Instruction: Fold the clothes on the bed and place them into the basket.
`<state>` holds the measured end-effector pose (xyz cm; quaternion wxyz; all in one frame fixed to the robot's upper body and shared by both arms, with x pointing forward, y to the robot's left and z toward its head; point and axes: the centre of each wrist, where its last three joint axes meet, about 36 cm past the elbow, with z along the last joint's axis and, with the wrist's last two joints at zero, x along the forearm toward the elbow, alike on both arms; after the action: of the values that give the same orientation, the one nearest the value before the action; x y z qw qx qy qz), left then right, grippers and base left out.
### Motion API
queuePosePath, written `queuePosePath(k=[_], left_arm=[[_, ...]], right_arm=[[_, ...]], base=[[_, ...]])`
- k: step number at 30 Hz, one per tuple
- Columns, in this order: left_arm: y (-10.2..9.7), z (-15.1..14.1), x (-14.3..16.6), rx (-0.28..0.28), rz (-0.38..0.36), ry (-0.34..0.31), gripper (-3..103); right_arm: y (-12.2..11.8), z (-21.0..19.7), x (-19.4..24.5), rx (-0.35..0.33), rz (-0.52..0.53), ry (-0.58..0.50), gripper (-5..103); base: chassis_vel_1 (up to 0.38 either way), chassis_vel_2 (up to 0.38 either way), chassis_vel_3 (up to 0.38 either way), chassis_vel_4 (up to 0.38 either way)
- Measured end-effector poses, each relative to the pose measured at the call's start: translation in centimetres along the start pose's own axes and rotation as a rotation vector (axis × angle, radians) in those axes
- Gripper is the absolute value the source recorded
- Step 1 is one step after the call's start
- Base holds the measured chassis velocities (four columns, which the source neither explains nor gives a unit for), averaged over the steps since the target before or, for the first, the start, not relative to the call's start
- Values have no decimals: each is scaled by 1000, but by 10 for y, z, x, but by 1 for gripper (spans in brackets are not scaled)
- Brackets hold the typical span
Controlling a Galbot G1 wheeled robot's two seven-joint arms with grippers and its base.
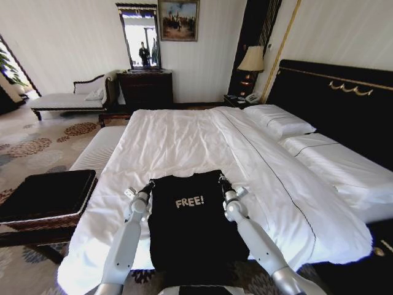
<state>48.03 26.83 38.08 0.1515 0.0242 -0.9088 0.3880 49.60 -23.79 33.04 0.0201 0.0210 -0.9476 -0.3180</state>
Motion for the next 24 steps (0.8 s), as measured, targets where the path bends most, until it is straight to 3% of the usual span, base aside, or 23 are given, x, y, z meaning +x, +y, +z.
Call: queuePosePath(k=[3, 4, 7, 8, 11, 13, 18, 24], left_arm=[[-18, -34, 30, -18, 90, -47, 1], [-18, -34, 30, -18, 90, -47, 1], [-45, -78, 63, -49, 190, -105, 1], [-45, -78, 63, -49, 190, -105, 1], [-75, -127, 86, -94, 287, -147, 1], [-83, -140, 86, -109, 305, -157, 1], [-106, -183, 61, -152, 325, -189, 1], [-116, -219, -7, -134, 261, -188, 1]], right_arm=[[11, -34, 15, 22, -77, -56, 0], [11, -34, 15, 22, -77, -56, 0], [35, -83, 28, 21, -205, -112, 0], [35, -83, 28, 21, -205, -112, 0], [66, -132, 28, -8, -331, -145, 0], [75, -145, 21, -3, -367, -153, 0], [95, -176, -26, 36, -416, -174, 0], [93, -175, -102, 101, -335, -160, 0]], base=[[0, 0, 0, 0], [0, 0, 0, 0], [0, 0, 0, 0], [0, 0, 0, 0], [0, 0, 0, 0], [0, 0, 0, 0], [0, 0, 0, 0], [0, 0, 0, 0]])
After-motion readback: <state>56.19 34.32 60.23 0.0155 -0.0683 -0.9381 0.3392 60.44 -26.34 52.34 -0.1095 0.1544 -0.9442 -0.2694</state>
